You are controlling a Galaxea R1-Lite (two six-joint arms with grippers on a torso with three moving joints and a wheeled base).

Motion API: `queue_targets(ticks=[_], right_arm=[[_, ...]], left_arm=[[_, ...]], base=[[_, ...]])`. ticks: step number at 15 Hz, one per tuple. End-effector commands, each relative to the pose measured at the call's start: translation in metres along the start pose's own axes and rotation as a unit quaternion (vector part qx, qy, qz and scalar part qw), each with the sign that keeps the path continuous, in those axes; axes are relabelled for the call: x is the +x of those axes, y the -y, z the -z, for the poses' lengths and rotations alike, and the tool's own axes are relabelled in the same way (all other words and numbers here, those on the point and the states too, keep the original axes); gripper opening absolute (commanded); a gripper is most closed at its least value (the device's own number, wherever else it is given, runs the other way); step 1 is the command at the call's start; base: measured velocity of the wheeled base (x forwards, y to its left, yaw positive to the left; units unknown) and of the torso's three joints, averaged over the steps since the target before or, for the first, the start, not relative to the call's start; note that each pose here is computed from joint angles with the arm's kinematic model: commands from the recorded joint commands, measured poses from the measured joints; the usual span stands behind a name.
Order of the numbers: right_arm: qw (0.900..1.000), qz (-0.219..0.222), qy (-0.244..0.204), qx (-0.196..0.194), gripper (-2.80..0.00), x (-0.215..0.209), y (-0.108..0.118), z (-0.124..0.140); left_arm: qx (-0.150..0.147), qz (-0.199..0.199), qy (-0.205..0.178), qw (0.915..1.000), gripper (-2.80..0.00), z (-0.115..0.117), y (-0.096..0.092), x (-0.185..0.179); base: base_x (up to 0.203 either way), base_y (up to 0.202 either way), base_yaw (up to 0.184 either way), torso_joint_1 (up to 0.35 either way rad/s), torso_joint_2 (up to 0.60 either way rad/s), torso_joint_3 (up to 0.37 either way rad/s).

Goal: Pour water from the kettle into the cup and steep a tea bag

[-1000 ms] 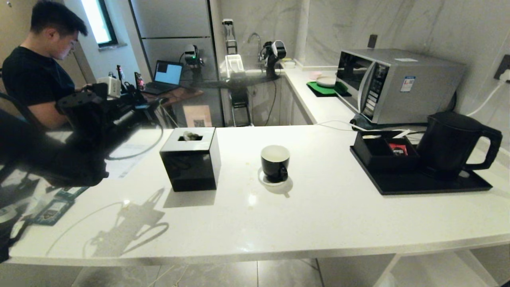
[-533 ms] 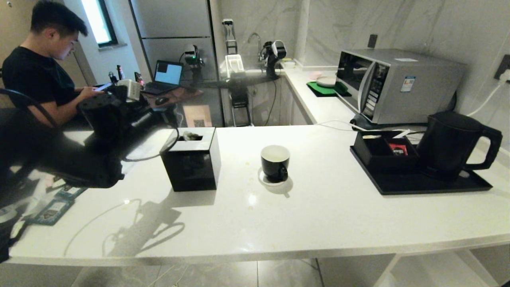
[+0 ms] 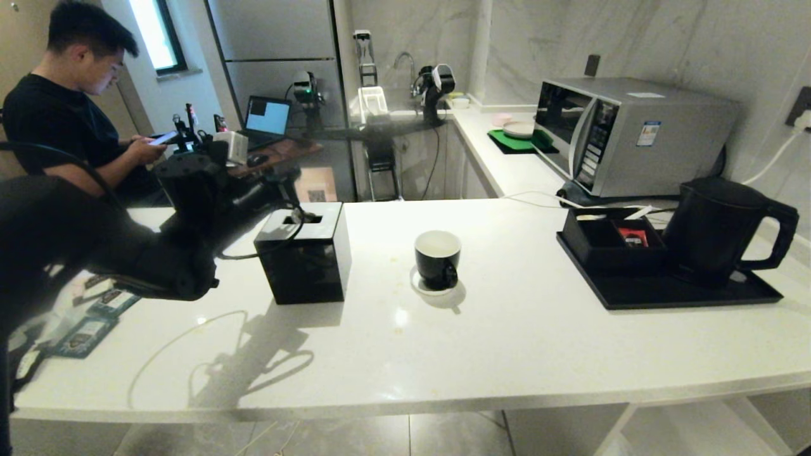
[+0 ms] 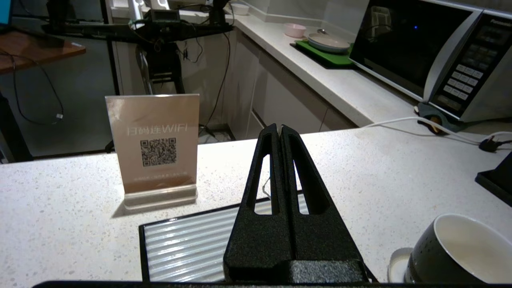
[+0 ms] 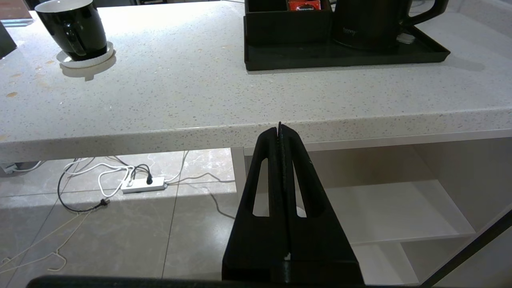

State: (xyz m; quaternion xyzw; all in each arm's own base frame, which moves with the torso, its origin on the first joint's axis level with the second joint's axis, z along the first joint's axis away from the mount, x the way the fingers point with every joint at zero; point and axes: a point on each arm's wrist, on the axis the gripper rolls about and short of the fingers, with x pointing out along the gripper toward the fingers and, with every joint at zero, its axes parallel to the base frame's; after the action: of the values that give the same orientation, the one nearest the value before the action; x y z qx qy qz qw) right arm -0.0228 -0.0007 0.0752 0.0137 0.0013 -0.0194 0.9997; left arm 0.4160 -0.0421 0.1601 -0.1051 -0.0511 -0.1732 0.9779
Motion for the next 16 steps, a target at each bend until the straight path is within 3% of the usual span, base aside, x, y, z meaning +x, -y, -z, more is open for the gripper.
queue_targets(ticks=[1, 10, 16], right_arm=[[1.000, 0.001, 0.000, 0.000, -2.80, 0.000, 0.000, 0.000], [1.000, 0.001, 0.000, 0.000, -2.80, 0.000, 0.000, 0.000], [1.000, 0.000, -0.001, 0.000, -2.80, 0.000, 0.000, 0.000]], left_arm=[[-0.003, -0.010, -0.011, 0.9999, -2.80, 0.013, -0.002, 0.000], [-0.018, -0.028, -0.065, 0.9973, -2.80, 0.044, -0.006, -0.018], [-0.012, -0.022, -0.034, 0.9991, -2.80, 0.029, -0.005, -0.009]], base=[[0.000, 0.000, 0.000, 0.000, 0.00, 0.000], [0.000, 0.000, 0.000, 0.000, 0.00, 0.000], [0.000, 0.000, 0.000, 0.000, 0.00, 0.000]])
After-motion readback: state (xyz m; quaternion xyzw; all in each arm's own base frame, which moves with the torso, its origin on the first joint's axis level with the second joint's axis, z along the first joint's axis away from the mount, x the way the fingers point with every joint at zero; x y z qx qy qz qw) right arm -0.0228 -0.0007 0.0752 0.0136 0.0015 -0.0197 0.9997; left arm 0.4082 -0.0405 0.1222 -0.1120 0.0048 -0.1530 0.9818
